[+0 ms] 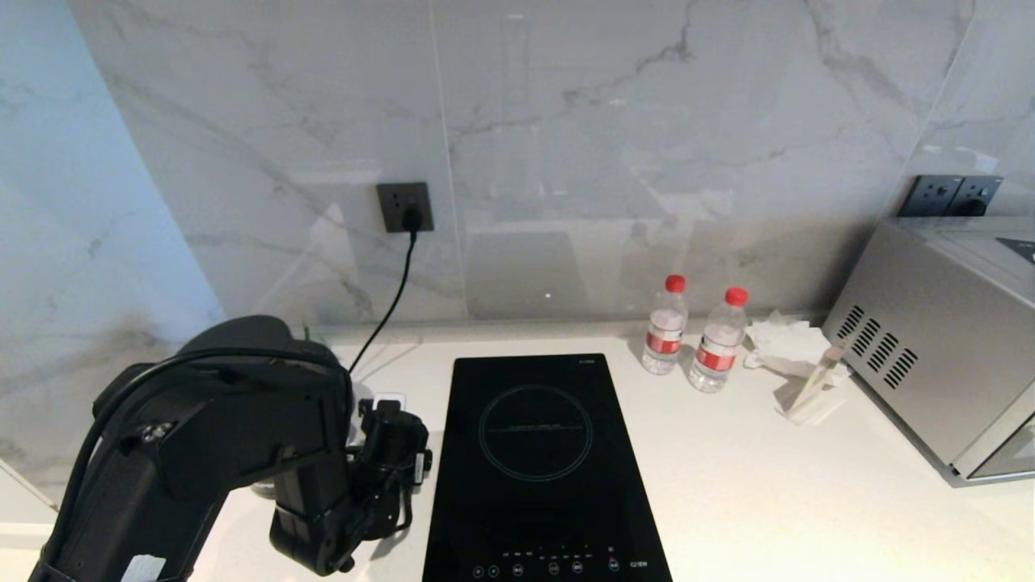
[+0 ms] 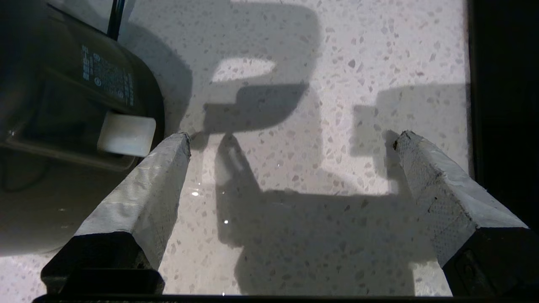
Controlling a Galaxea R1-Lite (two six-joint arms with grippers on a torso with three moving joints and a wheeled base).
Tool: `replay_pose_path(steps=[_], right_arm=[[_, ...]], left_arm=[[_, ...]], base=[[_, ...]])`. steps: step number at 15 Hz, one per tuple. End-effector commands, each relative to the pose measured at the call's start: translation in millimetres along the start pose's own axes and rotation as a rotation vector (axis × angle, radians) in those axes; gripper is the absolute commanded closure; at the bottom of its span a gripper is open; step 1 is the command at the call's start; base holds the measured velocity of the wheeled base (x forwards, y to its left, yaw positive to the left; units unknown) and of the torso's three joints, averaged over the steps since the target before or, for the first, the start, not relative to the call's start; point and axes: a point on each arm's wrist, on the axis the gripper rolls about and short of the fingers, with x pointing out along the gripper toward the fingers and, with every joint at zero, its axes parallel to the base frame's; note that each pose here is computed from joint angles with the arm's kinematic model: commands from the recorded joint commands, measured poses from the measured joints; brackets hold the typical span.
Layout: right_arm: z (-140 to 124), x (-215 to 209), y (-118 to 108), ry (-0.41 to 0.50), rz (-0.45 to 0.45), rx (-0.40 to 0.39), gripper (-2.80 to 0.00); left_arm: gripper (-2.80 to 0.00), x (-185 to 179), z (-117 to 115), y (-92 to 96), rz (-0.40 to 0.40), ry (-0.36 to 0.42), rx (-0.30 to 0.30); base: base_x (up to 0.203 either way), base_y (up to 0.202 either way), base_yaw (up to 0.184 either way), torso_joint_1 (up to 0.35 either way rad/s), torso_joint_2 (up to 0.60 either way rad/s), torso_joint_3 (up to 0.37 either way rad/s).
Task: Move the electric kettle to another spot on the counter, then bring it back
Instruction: Finish boiling water
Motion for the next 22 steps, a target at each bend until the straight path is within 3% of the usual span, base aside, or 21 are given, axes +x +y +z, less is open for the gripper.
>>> replay_pose_path(steps=[1,4,7,10,17,22], right_arm=[[0,0,0,0.000,0.000,0.000,0.00],[0,0,0,0.000,0.000,0.000,0.00],[0,0,0,0.000,0.000,0.000,0.00],[0,0,0,0.000,0.000,0.000,0.00],[0,0,0,0.000,0.001,0.000,0.00],[0,0,0,0.000,0.000,0.000,0.00]], left_arm=[[-2.80,4,5,1.8,0.011,-0.015,-0.019],[-2.80,3,3,8.9,0.023,0.000,-0.065],[-2.80,-9,4,15.3,-0.018,0.028,-0.176],[-2.80,-13,8,17.0,-0.013,0.091,-0.217],[-2.80,-8,7,-3.8,-0.039,0.068,-0.201],[-2.80,1,6,-5.6,0.022,0.049,-0.200]], base=[[0.000,0.000,0.000,0.000,0.00,0.000],[0.000,0.000,0.000,0.000,0.00,0.000],[0.000,0.000,0.000,0.000,0.00,0.000],[0.000,0.000,0.000,0.000,0.00,0.000],[0.000,0.000,0.000,0.000,0.00,0.000],[0.000,0.000,0.000,0.000,0.00,0.000]])
